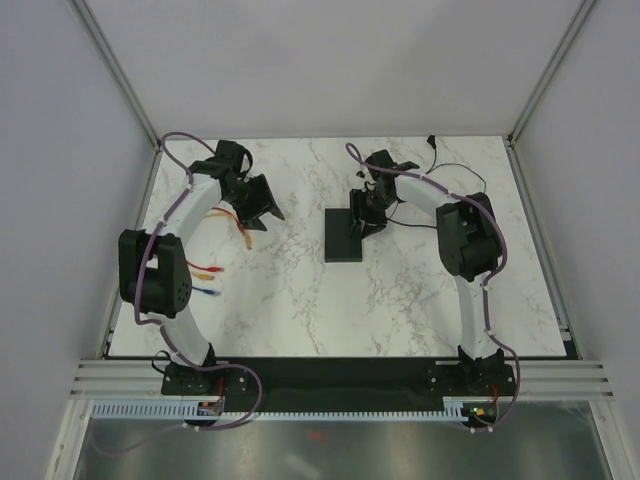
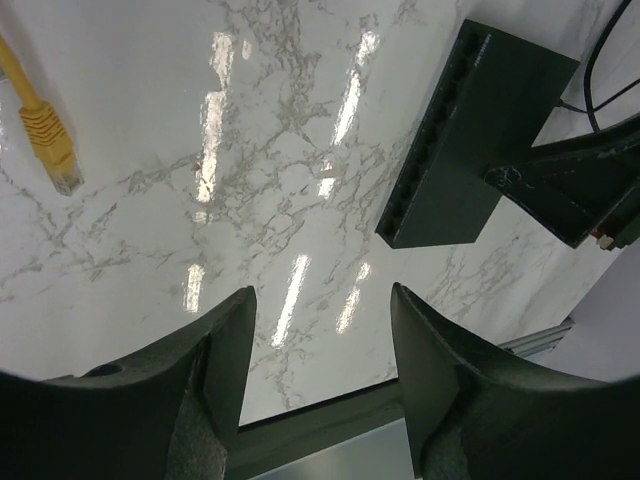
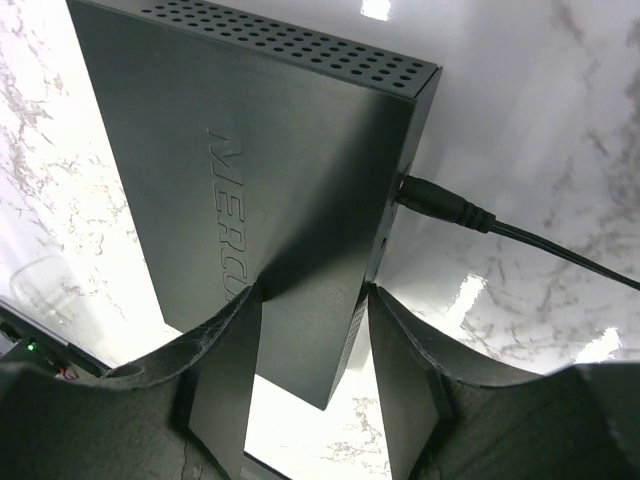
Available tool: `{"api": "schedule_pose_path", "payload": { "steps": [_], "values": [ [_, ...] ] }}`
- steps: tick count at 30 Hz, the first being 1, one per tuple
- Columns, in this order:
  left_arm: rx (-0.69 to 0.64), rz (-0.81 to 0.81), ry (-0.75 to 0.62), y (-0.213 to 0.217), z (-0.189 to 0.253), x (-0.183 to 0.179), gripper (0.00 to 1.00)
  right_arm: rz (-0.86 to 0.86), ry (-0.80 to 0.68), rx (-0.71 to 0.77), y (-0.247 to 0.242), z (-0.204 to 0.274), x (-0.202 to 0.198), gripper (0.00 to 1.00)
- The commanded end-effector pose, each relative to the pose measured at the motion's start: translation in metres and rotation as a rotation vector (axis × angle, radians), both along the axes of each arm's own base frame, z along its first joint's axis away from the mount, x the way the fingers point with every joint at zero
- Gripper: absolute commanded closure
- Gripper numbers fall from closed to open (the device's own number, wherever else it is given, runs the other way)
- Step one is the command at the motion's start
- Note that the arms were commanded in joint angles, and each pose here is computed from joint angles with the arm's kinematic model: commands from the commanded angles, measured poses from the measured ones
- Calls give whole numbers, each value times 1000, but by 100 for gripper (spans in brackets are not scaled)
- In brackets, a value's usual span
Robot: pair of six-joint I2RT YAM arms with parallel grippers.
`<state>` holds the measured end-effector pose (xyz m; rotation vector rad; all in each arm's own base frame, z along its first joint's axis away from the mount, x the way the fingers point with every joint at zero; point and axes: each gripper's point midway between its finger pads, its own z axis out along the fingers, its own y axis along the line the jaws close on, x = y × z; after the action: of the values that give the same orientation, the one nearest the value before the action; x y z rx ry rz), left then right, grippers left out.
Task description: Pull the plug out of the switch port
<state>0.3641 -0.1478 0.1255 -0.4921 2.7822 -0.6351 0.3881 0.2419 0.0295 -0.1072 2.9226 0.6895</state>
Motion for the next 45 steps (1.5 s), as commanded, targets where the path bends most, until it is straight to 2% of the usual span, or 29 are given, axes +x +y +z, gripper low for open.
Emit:
{"api": "schedule_pose_path", "payload": {
  "steps": [1,4,6,9,13,14,16,17,19,23,27,30,33,39,45],
  "values": [
    [-84,-116,-107,-16,20,7,37,90,-57,40,31,3,3,45],
    [-143,-162,-106,-28,20,11,37,170,-54,55,55,4,-16,46],
    [-247,-231,-84,-47,19,11,44,187,-61,45,63,7,-23,46],
    [-311,-297,-63,-69,14,14,50,151,-100,20,57,20,-15,46],
    [-293,-353,-77,-103,13,19,50,-6,-143,30,37,53,11,46],
    [-294,-357,-72,-109,10,20,53,-111,-128,42,22,62,21,46],
    [-286,-360,-46,-123,1,20,61,-218,-112,51,8,69,32,46],
    [-276,-361,-39,-126,-4,20,65,-290,-102,61,0,75,39,47],
    [-255,-360,-17,-137,-14,17,68,-360,-108,62,-5,81,48,47],
    [-142,-275,6,-130,-36,25,76,-606,25,102,0,75,54,51],
    [-28,-217,29,-112,-50,27,78,-824,152,136,5,72,49,54],
    [1,-216,42,-109,-59,27,77,-926,135,118,7,73,52,58],
    [35,-234,25,-113,-64,31,75,-990,117,64,2,73,48,59],
    [129,-261,-11,-108,-71,29,74,-1084,186,19,4,51,25,63],
    [199,-223,26,-94,-81,19,73,-1139,211,13,12,47,22,65]
  ]
}}
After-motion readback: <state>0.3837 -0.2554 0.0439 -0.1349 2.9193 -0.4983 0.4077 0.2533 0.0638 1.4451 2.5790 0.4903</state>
